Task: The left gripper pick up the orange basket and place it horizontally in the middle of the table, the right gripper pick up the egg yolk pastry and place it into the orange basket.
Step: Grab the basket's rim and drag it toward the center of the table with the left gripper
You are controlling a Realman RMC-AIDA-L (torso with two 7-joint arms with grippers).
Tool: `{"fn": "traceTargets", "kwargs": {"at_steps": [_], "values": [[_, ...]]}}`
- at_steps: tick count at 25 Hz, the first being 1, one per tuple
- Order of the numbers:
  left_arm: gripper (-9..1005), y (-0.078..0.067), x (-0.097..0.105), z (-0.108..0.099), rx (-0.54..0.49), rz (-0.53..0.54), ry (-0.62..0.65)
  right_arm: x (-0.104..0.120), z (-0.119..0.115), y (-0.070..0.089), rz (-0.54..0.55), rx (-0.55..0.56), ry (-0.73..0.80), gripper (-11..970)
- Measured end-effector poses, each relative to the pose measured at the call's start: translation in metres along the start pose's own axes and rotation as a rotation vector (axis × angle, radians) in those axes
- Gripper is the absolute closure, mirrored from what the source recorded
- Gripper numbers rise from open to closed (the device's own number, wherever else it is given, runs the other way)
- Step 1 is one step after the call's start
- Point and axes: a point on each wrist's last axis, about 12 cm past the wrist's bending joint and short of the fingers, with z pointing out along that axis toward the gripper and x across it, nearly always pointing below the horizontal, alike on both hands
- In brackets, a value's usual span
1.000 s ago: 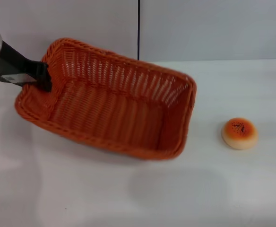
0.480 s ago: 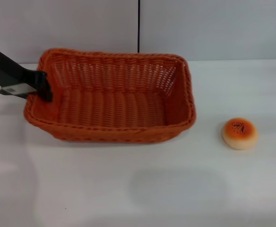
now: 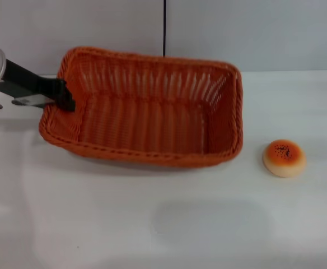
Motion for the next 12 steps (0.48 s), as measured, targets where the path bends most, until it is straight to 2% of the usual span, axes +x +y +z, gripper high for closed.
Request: {"fn": "traceTargets", "kwargs": {"at_steps": [7, 12], "values": [[827, 0.0038, 0.0030, 0.0011, 0.001, -0.005, -0.006, 0.0013, -0.0020, 0.0017, 0.002, -0.002, 0.000, 288], [817, 0.0060, 0.0073, 0.0006, 0.002, -0.021, 0.042, 0.0018, -0.0023, 0.0029, 0.004, -0.004, -0.001, 288]]}}
